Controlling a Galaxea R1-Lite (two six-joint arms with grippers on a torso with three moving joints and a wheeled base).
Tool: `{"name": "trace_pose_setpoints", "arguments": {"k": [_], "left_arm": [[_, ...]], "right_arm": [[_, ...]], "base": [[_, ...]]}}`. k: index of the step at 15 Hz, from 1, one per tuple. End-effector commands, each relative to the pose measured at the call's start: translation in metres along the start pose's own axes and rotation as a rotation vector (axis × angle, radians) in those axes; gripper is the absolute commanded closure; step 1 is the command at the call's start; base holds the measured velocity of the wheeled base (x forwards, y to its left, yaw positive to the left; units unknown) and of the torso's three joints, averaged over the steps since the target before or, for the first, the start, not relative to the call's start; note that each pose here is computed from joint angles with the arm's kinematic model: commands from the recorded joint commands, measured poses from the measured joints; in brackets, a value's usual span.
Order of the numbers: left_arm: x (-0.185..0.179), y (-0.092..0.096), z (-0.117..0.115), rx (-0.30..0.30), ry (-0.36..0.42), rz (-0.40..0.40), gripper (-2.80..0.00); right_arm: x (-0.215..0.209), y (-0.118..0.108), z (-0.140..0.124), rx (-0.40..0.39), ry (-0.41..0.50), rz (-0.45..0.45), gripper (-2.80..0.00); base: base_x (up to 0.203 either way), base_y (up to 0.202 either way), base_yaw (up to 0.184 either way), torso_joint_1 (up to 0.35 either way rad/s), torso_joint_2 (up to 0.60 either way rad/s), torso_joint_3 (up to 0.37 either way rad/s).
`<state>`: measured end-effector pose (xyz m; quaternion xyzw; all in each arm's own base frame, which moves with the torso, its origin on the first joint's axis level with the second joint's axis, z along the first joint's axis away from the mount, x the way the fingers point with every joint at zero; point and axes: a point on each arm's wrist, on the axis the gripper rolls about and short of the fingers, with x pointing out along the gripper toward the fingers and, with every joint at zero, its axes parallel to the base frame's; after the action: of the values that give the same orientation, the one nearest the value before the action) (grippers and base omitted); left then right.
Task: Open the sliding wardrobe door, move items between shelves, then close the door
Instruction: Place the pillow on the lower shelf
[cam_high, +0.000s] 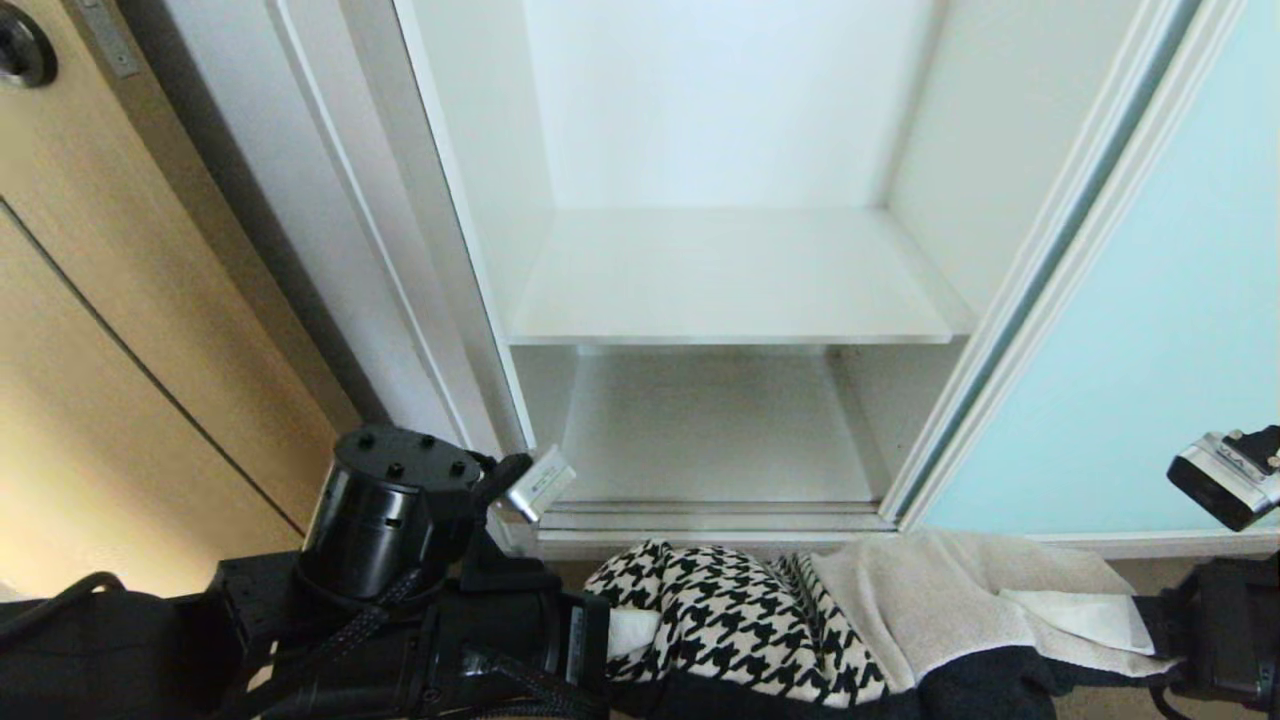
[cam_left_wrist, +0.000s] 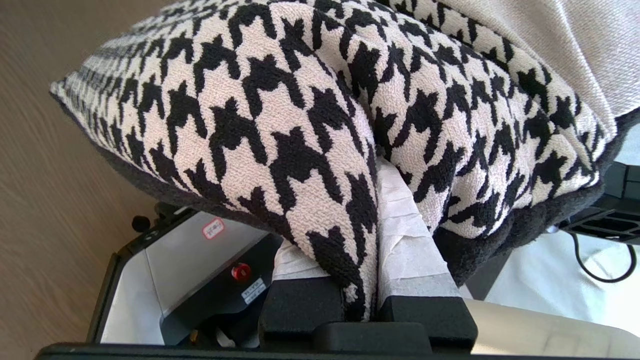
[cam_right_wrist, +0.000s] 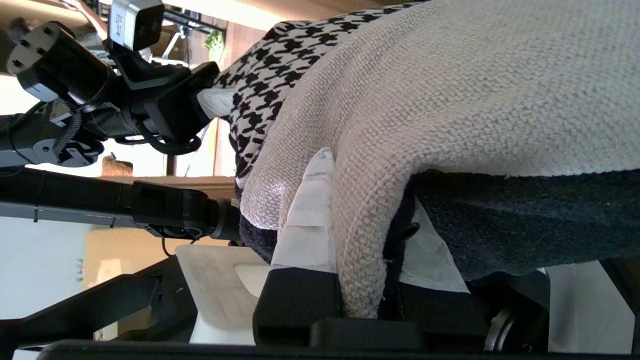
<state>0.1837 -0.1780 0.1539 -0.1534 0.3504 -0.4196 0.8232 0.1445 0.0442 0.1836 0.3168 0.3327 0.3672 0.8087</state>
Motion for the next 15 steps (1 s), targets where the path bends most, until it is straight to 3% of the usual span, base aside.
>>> {"name": "trace_pose_setpoints", "arguments": {"k": [1,5,9,15], "left_arm": [[0.001,0.0,0.001,-0.001,-0.004,-0.004,0.0],[0.003,0.003,-0.001,-0.005,-0.027,0.041,0.0],[0.011,0.009,-0.009,-0.017,-0.001,0.091,0.0],[0.005,0.008,-0.01,-0.013,-0.009,0.088,0.0]], "right_arm": [[-0.001,0.001,0.0,-0.001,-0.001,0.004,0.0],[-0.002,0.001,-0.003,-0.002,-0.001,0.005,0.0],[0.005,0.0,-0.005,0.007,0.038,0.012,0.0],[0.008,-0.001,-0.003,0.01,0.048,0.014,0.0]], "base": [[-0.163,0.0,0.0,-0.001,0.0,0.002],[-0.026,0.0,-0.003,-0.002,0.0,0.003],[0.0,0.0,0.0,0.0,0.0,0.0],[0.0,0.0,0.0,0.0,0.0,0.0]]}}
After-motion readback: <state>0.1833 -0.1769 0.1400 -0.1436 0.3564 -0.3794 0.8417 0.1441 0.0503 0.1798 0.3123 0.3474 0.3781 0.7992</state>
